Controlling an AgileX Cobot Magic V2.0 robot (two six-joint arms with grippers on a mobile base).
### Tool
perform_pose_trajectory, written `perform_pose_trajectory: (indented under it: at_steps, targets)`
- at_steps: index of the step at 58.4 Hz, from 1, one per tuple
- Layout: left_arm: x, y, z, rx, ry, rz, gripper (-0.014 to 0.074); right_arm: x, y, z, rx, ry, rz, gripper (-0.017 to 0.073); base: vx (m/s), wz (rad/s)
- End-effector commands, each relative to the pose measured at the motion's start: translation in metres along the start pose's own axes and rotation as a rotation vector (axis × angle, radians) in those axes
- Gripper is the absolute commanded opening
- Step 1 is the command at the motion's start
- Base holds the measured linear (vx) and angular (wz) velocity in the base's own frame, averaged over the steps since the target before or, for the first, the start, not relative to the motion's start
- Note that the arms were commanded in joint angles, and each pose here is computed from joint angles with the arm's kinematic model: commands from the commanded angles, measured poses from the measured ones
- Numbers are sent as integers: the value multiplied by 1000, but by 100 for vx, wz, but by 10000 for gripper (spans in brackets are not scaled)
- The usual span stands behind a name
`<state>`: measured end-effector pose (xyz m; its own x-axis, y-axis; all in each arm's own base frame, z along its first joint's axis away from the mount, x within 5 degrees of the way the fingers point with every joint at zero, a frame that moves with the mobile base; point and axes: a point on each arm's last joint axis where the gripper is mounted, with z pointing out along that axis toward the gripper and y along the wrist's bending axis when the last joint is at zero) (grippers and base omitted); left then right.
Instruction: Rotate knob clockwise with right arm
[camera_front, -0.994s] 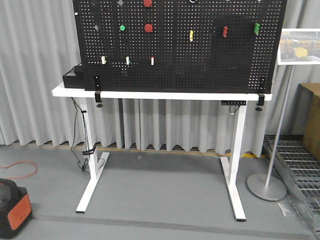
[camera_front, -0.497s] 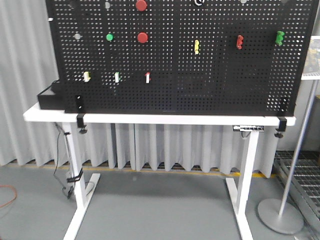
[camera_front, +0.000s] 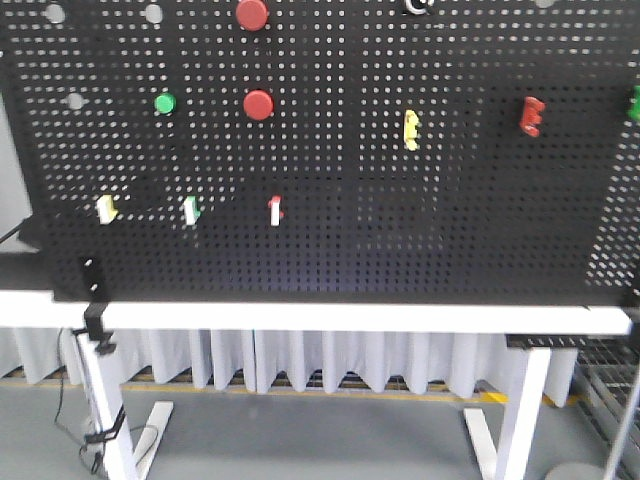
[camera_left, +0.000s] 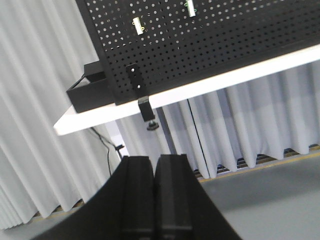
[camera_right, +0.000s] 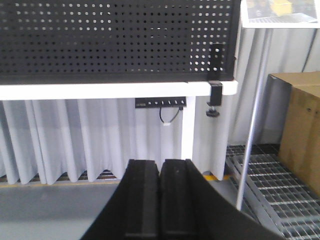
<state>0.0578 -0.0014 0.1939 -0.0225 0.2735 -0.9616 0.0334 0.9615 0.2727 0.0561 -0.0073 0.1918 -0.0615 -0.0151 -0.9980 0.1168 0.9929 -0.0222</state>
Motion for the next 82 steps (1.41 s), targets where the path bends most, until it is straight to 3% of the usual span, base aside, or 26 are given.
perform_pose_trajectory:
  at_steps: [1, 43, 82]
  targets:
    - [-1, 0, 1, -9, -53, -8, -6, -5, 1, 0, -3, -84, -10, -10, 48, -1]
    - [-1, 0, 1, -9, -53, -8, -6, -5, 1, 0, -3, -84, -10, -10, 39, -3]
    - [-1, 0, 1, -9, -53, -8, -6, -5, 1, 0, -3, -84, -10, -10, 14, 1]
